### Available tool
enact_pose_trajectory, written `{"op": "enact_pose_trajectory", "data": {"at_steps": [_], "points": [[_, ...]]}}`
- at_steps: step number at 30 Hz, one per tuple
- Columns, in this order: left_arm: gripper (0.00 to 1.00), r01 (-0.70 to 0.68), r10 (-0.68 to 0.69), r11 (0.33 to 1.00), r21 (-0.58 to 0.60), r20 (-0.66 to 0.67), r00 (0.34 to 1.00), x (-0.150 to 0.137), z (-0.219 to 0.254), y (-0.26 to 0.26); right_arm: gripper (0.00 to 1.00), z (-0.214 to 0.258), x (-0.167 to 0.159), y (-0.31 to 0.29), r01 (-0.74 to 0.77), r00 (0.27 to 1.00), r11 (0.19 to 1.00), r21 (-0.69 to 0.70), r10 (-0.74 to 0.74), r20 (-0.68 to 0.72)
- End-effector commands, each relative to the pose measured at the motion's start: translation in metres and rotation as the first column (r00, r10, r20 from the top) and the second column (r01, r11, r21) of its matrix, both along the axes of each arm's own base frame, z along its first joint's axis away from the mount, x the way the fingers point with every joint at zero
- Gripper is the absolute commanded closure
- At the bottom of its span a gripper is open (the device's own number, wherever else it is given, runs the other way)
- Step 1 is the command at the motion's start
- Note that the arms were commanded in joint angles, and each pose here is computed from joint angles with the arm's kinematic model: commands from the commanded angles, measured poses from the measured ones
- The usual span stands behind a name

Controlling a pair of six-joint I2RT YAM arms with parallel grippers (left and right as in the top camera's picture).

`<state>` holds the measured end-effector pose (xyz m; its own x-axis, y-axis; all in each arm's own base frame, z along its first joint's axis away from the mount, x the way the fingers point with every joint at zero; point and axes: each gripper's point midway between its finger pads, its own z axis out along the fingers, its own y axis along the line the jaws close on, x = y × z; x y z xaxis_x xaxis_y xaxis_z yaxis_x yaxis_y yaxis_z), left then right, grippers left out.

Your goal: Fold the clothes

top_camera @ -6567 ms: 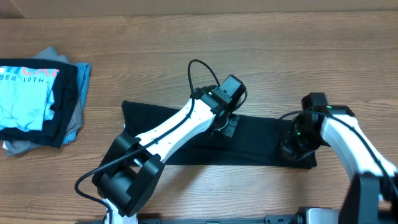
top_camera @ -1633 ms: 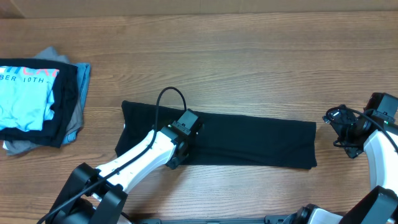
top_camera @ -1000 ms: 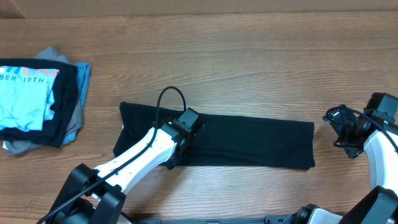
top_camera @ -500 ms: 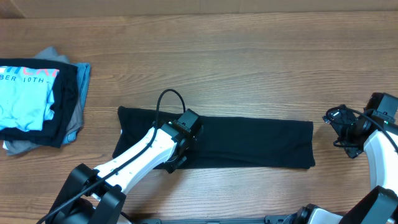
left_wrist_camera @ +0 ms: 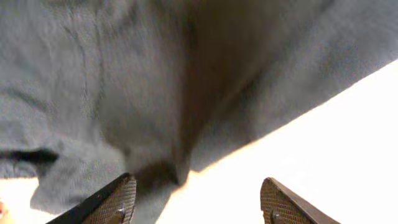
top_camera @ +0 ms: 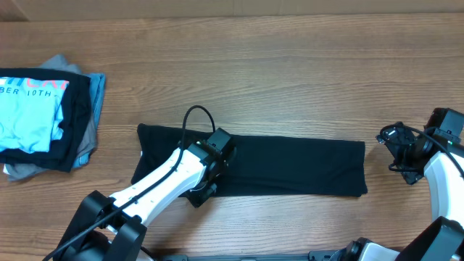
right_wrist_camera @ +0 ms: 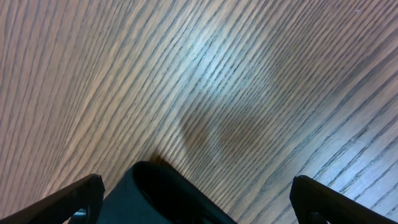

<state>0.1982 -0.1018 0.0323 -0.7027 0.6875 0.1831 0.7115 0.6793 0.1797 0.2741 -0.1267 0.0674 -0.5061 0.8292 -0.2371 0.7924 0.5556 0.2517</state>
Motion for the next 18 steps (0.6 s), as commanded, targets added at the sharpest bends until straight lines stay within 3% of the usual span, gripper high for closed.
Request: {"op": "enact_pose_trajectory", "data": {"at_steps": [1, 4, 8, 11, 18], "points": [[0.34, -0.052, 0.059, 0.985, -0.165, 0.036, 0.998, 0.025, 0.035, -0.040, 0.00, 0.007, 0.006, -0.004, 0.003, 1.000, 1.000, -0.017, -0.003, 0.021], [0.43, -0.095, 0.127, 0.941, -0.326, 0.078, 0.989, 0.049, 0.072, -0.077, 0.00, 0.007, 0.006, -0.004, 0.003, 1.000, 1.000, -0.017, -0.003, 0.021], [0.76, -0.185, 0.237, 0.916, -0.357, 0.107, 0.966, 0.063, 0.084, -0.078, 0.00, 0.007, 0.006, -0.004, 0.003, 1.000, 1.000, -0.017, -0.003, 0.021], [0.87, -0.298, 0.338, 0.887, -0.352, 0.057, 0.939, 0.057, 0.073, -0.072, 0.00, 0.007, 0.006, -0.004, 0.003, 1.000, 1.000, -0.017, -0.003, 0.021], [0.88, -0.452, 0.454, 0.855, -0.253, -0.054, 0.889, 0.025, 0.020, -0.051, 0.00, 0.007, 0.006, -0.004, 0.003, 1.000, 1.000, -0.017, -0.003, 0.021]]}}
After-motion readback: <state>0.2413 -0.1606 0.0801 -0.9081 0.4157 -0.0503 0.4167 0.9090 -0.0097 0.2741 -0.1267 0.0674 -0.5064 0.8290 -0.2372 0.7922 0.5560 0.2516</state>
